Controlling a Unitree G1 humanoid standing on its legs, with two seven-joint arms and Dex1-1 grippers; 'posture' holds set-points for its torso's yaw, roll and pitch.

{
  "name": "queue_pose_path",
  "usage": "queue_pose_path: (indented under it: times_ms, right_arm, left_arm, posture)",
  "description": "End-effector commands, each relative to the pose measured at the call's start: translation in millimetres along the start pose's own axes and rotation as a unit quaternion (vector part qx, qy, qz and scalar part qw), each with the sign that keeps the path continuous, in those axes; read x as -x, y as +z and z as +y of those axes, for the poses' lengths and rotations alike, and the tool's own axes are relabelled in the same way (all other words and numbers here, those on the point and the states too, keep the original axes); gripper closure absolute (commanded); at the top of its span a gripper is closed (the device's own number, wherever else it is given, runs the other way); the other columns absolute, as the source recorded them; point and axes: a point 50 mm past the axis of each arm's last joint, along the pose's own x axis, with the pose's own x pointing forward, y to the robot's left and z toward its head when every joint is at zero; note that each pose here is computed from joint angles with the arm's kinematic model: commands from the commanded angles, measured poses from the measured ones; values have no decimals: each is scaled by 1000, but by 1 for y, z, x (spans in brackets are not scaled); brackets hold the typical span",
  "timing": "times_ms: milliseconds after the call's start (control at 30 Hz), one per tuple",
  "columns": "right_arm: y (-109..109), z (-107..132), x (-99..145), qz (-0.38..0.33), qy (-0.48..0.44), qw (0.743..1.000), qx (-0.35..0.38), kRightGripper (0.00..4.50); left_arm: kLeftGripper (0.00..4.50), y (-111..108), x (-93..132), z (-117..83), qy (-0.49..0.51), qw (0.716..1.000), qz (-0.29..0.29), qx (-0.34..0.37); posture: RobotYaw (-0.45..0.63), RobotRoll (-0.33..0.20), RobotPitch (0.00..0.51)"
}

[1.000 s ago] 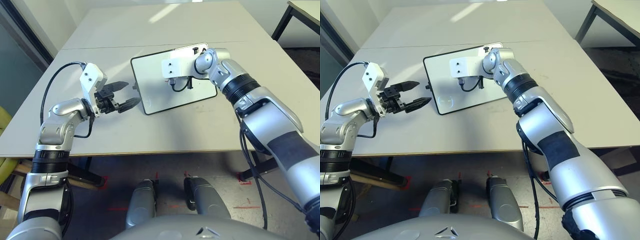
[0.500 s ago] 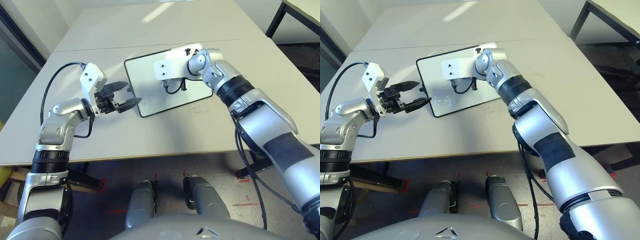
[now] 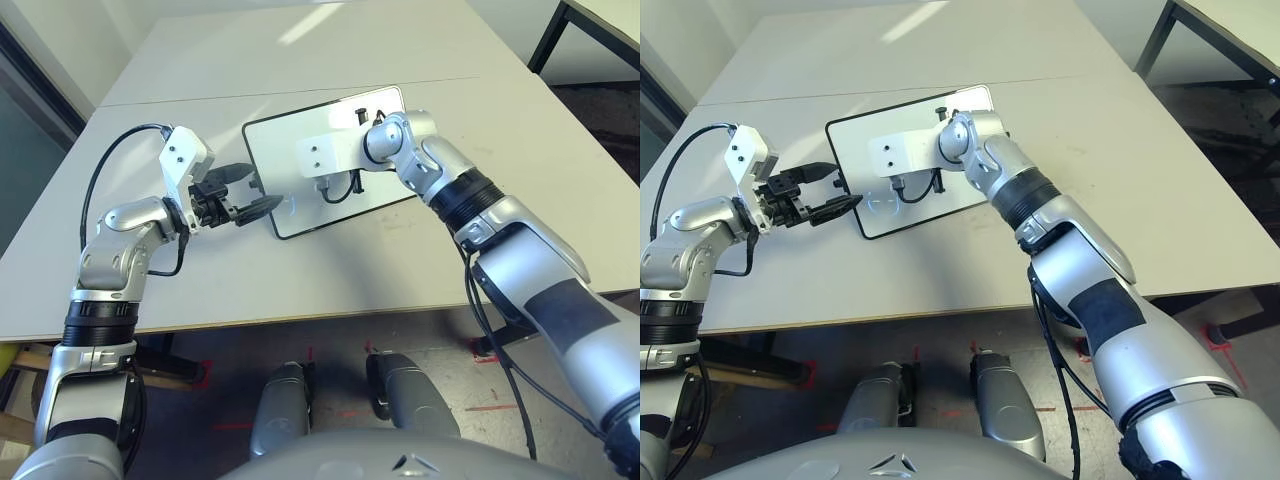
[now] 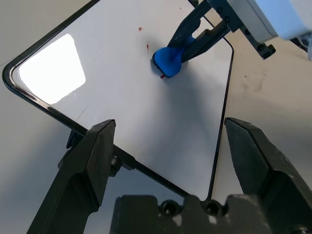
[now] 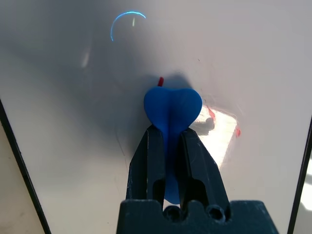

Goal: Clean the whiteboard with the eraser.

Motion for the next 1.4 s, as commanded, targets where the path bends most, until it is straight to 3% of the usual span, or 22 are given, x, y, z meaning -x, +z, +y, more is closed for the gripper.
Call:
queue_pose_path:
  times_ms: [33, 333, 867, 1400]
  right_arm:
    - [5, 17, -12, 1, 36, 999, 3, 4372]
    - [14, 15, -15, -6, 30, 1000, 8, 4373]
    - [-14, -18, -2, 37, -31, 999, -18, 4375]
    - [-34, -32, 8, 70, -61, 995, -36, 4375]
  left_arm:
    - [0, -3, 3, 1, 4, 1000, 11, 2]
    - [0, -3, 2, 1, 4, 1000, 11, 2]
    - [0, -3, 1, 0, 1, 1000, 10, 2]
    - [0, -4, 0, -1, -2, 1000, 10, 3]
  posture:
    - [-54, 0, 114]
    - [-49, 0, 113]
    - [-56, 0, 113]
    - [-55, 0, 110]
